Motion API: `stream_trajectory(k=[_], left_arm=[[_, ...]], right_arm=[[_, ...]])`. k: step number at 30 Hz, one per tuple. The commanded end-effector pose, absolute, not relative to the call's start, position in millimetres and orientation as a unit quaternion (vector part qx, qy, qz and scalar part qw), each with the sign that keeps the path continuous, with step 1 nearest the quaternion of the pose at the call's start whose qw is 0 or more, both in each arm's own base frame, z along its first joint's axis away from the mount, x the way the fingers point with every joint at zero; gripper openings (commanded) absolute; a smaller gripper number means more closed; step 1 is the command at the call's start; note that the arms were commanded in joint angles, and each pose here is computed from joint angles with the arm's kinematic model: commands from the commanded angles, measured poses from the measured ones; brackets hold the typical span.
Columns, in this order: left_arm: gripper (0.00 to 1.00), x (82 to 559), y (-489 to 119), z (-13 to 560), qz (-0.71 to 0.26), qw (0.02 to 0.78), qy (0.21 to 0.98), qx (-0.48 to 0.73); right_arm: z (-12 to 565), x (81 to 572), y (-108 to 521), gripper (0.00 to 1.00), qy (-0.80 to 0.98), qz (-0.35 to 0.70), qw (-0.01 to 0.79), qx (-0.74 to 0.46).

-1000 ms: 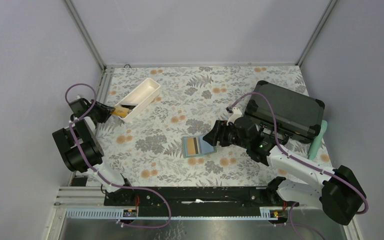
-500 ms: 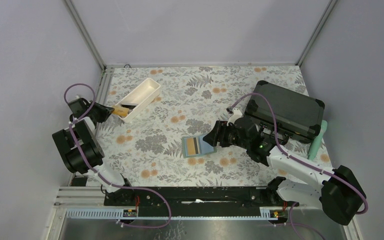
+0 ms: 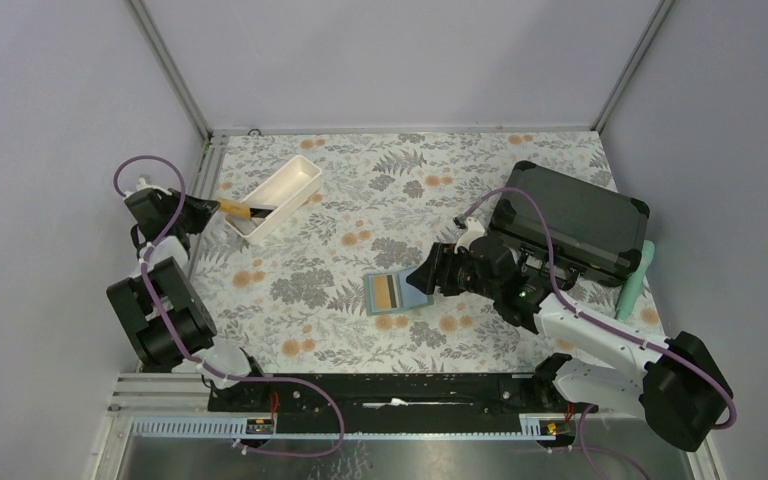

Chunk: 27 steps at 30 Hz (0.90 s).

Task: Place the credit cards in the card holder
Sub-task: Pick up the credit card from the storage box.

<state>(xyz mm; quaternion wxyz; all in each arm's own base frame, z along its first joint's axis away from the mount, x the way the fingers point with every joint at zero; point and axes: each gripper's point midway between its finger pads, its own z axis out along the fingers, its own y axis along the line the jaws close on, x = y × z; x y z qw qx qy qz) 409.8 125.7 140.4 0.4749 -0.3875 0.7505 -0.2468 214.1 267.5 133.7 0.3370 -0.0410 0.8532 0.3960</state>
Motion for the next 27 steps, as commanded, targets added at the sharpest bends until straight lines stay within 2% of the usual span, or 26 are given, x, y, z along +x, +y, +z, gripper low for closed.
stream_trajectory(k=[1,8,15,19,27], left_arm=[[0.02,414.8,123.8,155.9,-0.262,0.496,0.743,-0.366],[0.00,410.0,119.0,174.9,-0.266,0.515,0.734,-0.354],[0.00,390.1,90.7,225.2,-0.282,0.554,0.719,-0.312],[0.00,377.2,34.1,253.3,-0.305,0.556,0.739,-0.225],[0.00,320.6,-103.2,252.6,-0.416,0.456,0.786,-0.021]], right_arm=[[146.3,214.6,269.5,0.69,0.839,0.417,0.348,-0.041],[150.0,213.6,266.5,0.68,0.835,0.418,0.355,-0.038],[160.5,214.3,264.1,0.71,0.835,0.410,0.363,-0.052],[171.1,214.8,263.6,0.73,0.827,0.430,0.354,-0.072],[214.6,215.0,263.3,0.76,0.789,0.498,0.335,-0.134]])
